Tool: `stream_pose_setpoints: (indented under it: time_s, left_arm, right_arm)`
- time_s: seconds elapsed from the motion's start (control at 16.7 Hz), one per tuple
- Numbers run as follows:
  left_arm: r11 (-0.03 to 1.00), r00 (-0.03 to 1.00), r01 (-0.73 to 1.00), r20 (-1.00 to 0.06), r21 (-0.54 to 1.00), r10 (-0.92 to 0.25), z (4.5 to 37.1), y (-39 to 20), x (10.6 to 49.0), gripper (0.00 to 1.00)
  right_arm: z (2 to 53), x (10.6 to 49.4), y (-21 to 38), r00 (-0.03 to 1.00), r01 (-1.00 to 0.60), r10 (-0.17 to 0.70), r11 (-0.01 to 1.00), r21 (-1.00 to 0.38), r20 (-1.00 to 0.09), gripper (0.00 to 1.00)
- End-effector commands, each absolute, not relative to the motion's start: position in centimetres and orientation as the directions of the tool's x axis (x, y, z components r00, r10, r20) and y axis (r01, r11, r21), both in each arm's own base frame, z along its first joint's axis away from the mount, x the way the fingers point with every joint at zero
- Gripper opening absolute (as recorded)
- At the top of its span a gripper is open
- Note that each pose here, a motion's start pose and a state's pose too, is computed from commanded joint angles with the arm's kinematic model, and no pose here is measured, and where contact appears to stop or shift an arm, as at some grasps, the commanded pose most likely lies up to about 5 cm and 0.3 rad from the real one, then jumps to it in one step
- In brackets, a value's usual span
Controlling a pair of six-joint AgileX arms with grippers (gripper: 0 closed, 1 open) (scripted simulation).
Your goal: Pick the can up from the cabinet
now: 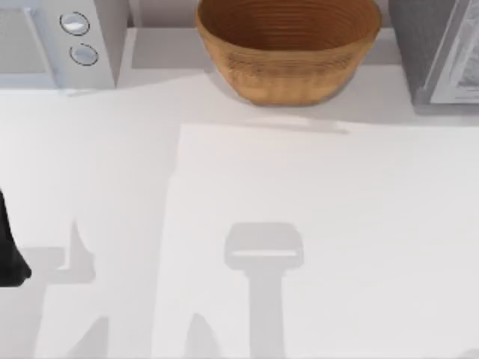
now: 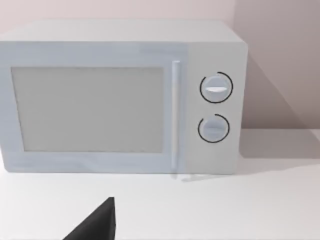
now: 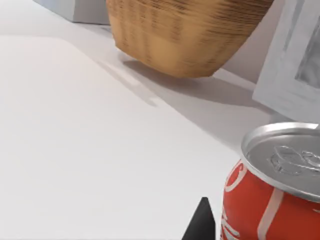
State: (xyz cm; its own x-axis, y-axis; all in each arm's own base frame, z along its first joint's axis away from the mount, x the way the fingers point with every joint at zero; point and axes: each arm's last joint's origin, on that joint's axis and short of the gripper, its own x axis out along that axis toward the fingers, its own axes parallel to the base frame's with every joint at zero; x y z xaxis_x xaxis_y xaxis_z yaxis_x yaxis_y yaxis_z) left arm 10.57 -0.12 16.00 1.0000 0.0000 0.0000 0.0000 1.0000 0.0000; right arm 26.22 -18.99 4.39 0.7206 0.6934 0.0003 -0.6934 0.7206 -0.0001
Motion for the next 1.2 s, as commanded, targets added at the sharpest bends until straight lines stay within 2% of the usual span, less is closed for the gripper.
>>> stream_pose_setpoints:
  time_s: [0.06, 0.84, 1.2]
  left_arm:
    - [1.000, 1.000, 0.000, 0.000, 0.000, 0.000, 16.00, -0.12, 10.57, 1.00]
    - [1.000, 1.000, 0.000, 0.000, 0.000, 0.000, 16.00, -0.12, 10.57, 1.00]
    - [1.000, 1.000, 0.000, 0.000, 0.000, 0.000, 16.00, -0.12, 10.57, 1.00]
  right_arm:
    - [4.39, 26.22, -18.99, 0.721, -0.693, 0.693, 0.721, 0.000, 0.000, 0.00]
    - [4.39, 26.22, -18.99, 0.721, -0.693, 0.693, 0.721, 0.000, 0.000, 0.98]
    - [4.39, 26.22, -18.99, 0.721, -0.693, 0.693, 0.721, 0.000, 0.000, 1.00]
